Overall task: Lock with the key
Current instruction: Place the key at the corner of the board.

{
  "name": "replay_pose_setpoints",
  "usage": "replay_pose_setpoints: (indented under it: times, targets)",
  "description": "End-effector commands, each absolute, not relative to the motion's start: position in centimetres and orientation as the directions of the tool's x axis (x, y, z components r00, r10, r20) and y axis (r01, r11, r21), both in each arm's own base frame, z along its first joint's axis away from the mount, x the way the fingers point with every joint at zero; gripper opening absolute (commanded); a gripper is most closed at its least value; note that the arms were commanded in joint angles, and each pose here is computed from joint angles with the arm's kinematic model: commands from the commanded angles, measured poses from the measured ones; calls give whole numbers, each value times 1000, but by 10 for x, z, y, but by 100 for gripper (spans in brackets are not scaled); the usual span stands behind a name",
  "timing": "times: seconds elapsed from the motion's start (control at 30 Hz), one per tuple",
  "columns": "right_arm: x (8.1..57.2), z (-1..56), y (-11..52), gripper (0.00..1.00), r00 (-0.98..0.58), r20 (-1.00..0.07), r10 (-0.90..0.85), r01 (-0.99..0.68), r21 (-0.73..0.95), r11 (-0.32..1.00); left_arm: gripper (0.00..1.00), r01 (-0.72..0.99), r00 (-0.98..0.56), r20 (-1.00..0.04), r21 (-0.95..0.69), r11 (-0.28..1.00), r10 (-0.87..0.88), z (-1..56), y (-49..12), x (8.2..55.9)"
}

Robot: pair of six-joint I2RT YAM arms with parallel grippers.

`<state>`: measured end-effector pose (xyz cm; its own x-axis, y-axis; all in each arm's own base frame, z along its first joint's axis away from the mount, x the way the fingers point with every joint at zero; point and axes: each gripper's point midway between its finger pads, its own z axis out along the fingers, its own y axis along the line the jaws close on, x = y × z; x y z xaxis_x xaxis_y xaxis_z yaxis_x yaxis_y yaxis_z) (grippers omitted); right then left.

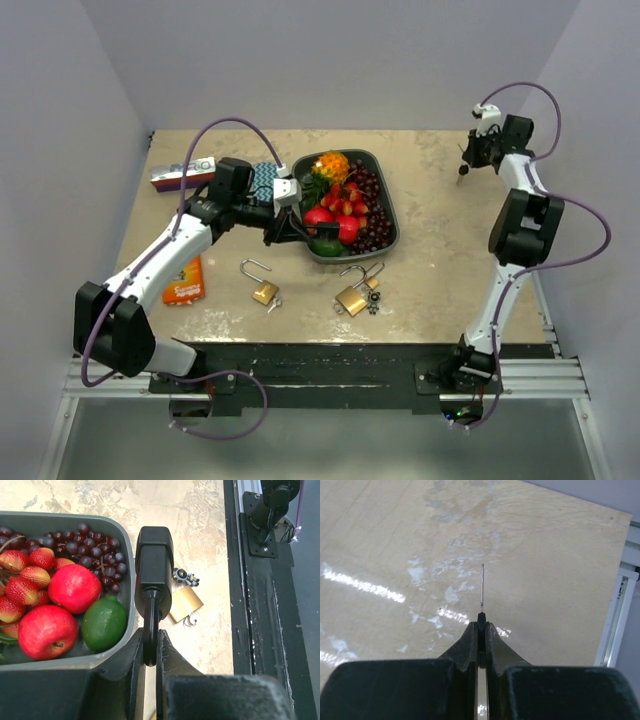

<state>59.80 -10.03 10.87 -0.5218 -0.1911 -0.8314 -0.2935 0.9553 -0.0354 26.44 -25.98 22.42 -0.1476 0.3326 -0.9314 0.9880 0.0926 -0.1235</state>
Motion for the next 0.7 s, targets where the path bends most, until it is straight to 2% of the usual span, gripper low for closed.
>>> replay_pose_setpoints:
  times: [0.0, 0.2, 0.53, 0.63, 0.67]
  targets:
    - [631, 143, -127, 0, -409, -890, -202, -171, -142, 975, 0, 998, -46, -966, -33, 54, 256, 254, -264, 266]
    - [636, 108, -137, 1, -451, -867, -212, -147, -162, 976, 0, 997, -69, -963, -58, 51, 259, 247, -265, 270]
    - [658, 102, -140, 8, -411, -894, -180, -119, -143, 983, 0, 995, -90, -959, -78, 54, 268, 244, -266, 275]
    - [664, 108, -137, 34, -394, -901, -182, -131, -141, 981, 0, 995, -96, -957, -82, 60, 273, 243, -265, 275]
    - [666, 113, -136, 49, -386, -904, -186, -133, -145, 980, 0, 994, -100, -956, -86, 61, 275, 242, -265, 275]
